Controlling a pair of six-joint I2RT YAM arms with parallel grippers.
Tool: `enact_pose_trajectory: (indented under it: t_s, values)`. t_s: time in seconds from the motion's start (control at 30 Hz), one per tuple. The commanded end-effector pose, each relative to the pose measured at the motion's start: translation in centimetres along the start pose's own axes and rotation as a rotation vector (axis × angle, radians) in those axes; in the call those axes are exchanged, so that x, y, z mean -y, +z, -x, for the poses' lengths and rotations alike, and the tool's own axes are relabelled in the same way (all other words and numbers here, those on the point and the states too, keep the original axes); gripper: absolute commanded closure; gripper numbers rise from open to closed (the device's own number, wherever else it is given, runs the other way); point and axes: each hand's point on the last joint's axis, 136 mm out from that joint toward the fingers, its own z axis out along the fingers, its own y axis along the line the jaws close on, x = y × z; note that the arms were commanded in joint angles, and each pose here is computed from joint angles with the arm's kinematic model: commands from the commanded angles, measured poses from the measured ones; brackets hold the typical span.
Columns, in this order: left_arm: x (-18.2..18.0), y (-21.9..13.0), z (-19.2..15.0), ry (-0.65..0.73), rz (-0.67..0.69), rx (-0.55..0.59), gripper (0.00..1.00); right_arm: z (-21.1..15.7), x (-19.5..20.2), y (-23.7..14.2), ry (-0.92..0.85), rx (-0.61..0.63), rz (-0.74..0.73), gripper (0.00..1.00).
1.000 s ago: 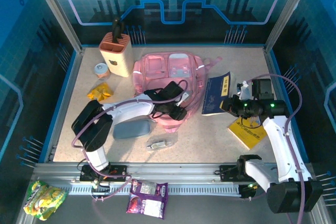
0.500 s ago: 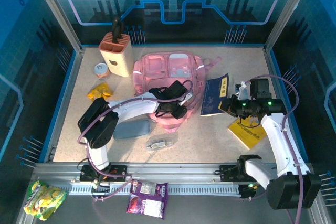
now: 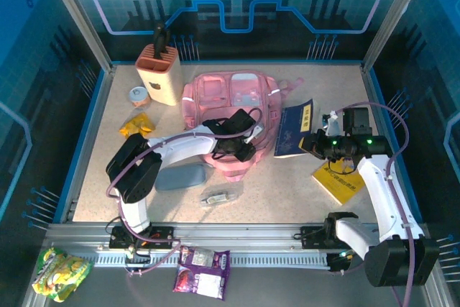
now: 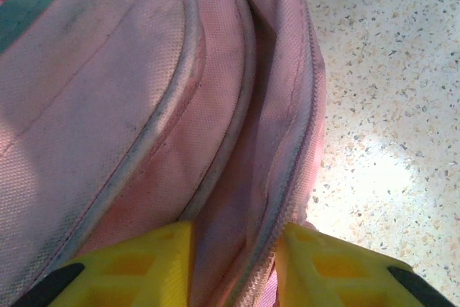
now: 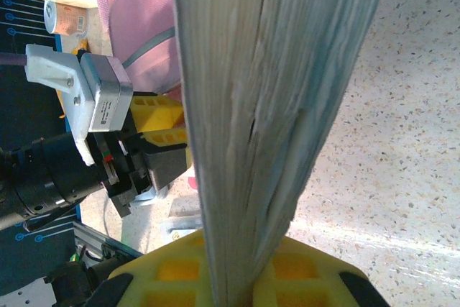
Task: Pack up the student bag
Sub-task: Open the student bag at the center of the table.
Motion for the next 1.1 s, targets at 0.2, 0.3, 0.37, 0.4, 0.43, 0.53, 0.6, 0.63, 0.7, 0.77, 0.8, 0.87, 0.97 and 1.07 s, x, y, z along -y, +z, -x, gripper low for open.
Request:
enact_pose_trajectory:
  t_s: [0.2, 0.3, 0.37, 0.4, 0.43, 0.53, 0.6, 0.63, 0.7, 0.77, 0.8, 0.87, 0.97, 1.07]
  values:
    - [-0.8, -0.4, 0.3, -0.039, -0.022, -0.027, 0.71, 0.4, -0.3, -0.2, -0.014, 0.017, 0.034, 1.00]
    - [-0.8, -0.3, 0.4, -0.054, -0.048, -0.025, 0.76, 0.4, -0.2, 0.0, -0.014, 0.017, 0.033, 1.00]
    - [-0.6, -0.1, 0.5, -0.056, -0.056, -0.029, 0.81, 0.4, -0.1, 0.0, -0.011, 0.015, 0.031, 1.00]
    - [-0.6, 0.0, 0.5, -0.055, -0.060, -0.032, 0.83, 0.4, 0.0, 0.1, -0.008, 0.013, 0.032, 1.00]
    - [-0.5, 0.0, 0.4, -0.053, -0.064, -0.034, 0.84, 0.4, 0.0, 0.1, -0.007, 0.011, 0.032, 1.00]
    - [-0.1, 0.0, 0.4, -0.045, -0.087, -0.031, 0.95, 0.4, 0.0, 0.0, -0.013, 0.013, 0.027, 1.00]
    - [0.1, -0.3, 0.7, -0.042, -0.096, -0.022, 1.00, 0.4, 0.2, -0.1, -0.012, 0.015, 0.019, 1.00]
    - [0.1, -0.7, 1.0, -0.043, -0.096, -0.011, 1.00, 0.3, 0.1, -0.2, -0.010, 0.014, 0.023, 1.00]
    - [0.1, -1.6, 1.9, -0.049, -0.090, 0.023, 1.00, 0.0, 0.0, -0.3, -0.011, 0.009, 0.027, 1.00]
    - [0.2, -3.0, 3.1, -0.054, -0.083, 0.066, 1.00, -0.3, 0.1, -0.4, -0.010, 0.006, 0.023, 1.00]
    - [0.3, -3.8, 3.8, -0.053, -0.079, 0.092, 1.00, -0.5, 0.1, -0.5, -0.011, 0.005, 0.019, 1.00]
    - [0.4, -5.5, 5.1, -0.041, -0.056, 0.144, 1.00, -0.9, 0.4, -0.8, -0.011, 0.002, 0.000, 1.00]
    - [0.6, -8.1, 7.0, -0.007, -0.019, 0.220, 1.00, -1.8, 0.6, -0.8, -0.007, -0.010, 0.002, 1.00]
    - [0.8, -10.3, 8.4, 0.033, -0.004, 0.285, 1.00, -3.0, 1.2, -0.5, 0.016, -0.047, 0.002, 1.00]
